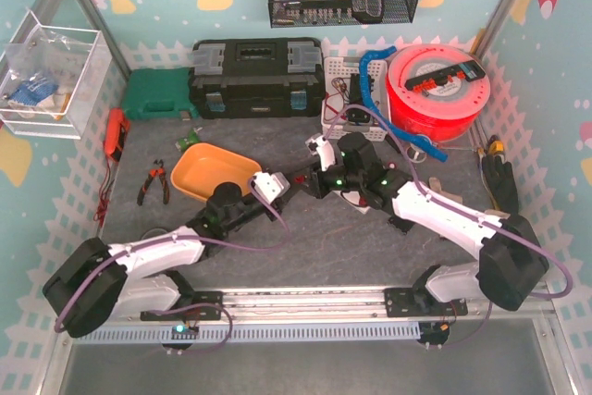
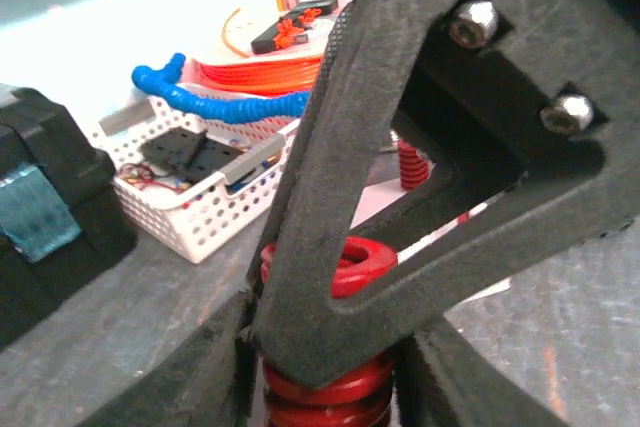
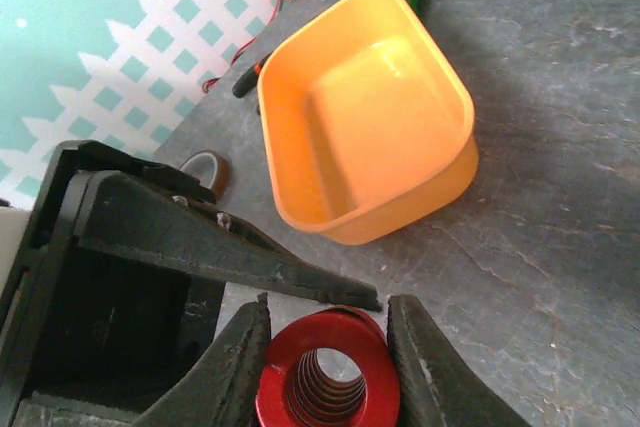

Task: Install the large spring

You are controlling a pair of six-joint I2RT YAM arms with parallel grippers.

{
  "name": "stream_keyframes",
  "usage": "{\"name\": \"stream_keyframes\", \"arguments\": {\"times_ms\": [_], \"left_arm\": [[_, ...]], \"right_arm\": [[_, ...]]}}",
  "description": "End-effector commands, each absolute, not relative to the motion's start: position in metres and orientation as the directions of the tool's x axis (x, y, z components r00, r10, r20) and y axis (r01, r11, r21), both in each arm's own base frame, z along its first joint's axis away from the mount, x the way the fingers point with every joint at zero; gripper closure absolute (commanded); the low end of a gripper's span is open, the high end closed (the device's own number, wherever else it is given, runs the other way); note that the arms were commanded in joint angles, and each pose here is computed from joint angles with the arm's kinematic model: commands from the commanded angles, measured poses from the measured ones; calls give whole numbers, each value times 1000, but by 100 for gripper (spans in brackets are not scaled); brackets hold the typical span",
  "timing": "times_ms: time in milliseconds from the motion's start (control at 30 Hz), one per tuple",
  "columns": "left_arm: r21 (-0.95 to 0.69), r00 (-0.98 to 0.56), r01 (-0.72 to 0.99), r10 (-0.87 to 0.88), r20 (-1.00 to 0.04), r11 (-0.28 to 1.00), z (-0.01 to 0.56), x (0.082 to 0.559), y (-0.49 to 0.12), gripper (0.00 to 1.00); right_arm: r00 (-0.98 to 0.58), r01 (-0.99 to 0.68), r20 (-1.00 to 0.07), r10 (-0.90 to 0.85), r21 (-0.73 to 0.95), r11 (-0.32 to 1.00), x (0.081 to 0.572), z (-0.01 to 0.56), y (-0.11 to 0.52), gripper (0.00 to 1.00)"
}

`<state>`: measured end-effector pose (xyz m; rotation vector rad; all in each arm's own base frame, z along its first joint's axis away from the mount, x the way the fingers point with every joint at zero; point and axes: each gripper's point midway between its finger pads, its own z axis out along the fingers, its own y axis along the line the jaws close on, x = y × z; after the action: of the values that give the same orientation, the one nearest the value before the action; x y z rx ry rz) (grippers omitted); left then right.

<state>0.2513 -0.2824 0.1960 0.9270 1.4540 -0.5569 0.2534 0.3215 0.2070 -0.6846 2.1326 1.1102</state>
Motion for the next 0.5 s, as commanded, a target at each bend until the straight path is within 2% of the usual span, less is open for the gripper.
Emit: {"name": "stream_keyframes", "arguments": {"times_ms": [0,100,200,233,467], "left_arm": [[212,108,740,198,-974,638,213,269,-276,54],[218,86,703,225,-971,676,206,277,-270,32],[227,52,654,257,-965,721,199,290,-262,16],[229,44,637,262,-964,736,198,294,-259,4],[161,-53,511,218,-975,844,195,322,-229,1]], "right_arm": [[-632,-668,-767,-108,469,578,259,218,306,100],[-597,-598,-800,-55,399,695,277,220,284,100],[-564,-491,-825,-18,317,811,294,217,256,100],[-553,-455,-833,-8,294,840,298,216,247,100],[-530,-282,-848,-14,162,946,316,197,205,100]]}}
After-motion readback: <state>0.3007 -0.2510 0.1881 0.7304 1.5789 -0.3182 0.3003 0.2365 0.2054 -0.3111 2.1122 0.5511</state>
